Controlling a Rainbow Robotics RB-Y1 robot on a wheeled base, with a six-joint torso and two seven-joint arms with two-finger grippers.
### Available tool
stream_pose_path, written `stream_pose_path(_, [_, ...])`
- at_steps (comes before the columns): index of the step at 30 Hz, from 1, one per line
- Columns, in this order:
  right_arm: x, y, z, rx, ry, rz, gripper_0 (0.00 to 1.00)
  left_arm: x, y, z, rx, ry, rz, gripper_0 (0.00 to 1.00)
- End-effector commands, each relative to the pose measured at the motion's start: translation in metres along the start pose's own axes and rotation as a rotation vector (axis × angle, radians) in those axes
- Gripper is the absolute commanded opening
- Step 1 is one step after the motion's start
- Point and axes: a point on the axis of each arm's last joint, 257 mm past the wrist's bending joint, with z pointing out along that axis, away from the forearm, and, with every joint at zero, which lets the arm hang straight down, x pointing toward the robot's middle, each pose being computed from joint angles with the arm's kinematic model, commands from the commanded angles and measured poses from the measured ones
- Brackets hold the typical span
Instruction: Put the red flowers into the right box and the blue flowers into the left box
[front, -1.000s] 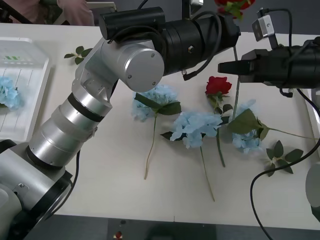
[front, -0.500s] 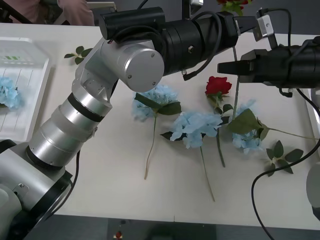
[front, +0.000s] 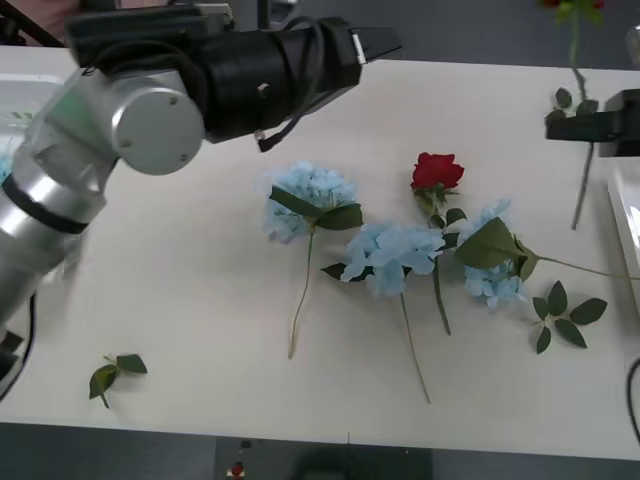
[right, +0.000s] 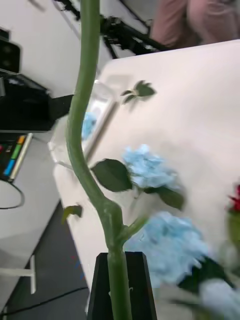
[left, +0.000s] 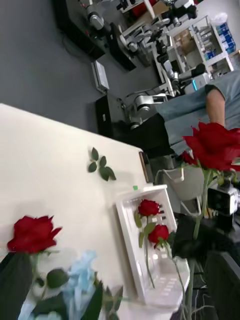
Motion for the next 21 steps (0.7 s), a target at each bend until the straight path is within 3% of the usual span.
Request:
stream_pose_path(1, [0.004, -0.043, -0.088, 0.279, 0.027, 0.053, 0.0, 0.019, 0.003, -0.036, 0.02, 0.035, -0.036, 1.0])
stream_pose_path(9, [0.039, -0.118, -0.239, 0.807, 0.144, 0.191, 0.0, 0.087, 0.084, -0.089, -0.121, 0.185, 0.123, 1.0])
stream_pose_path(15, [0.07, -0.158, -0.308, 1.047, 0.198, 0.276, 0.0, 0.124, 0.14, -0.113, -0.253, 0.335, 0.154, 1.0])
stream_pose_path(21, [0.106, -0.198, -0.345, 1.227, 0.267, 0.294, 0.0, 0.148, 0.177, -0.114, -0.352, 0.419, 0.161, 1.0])
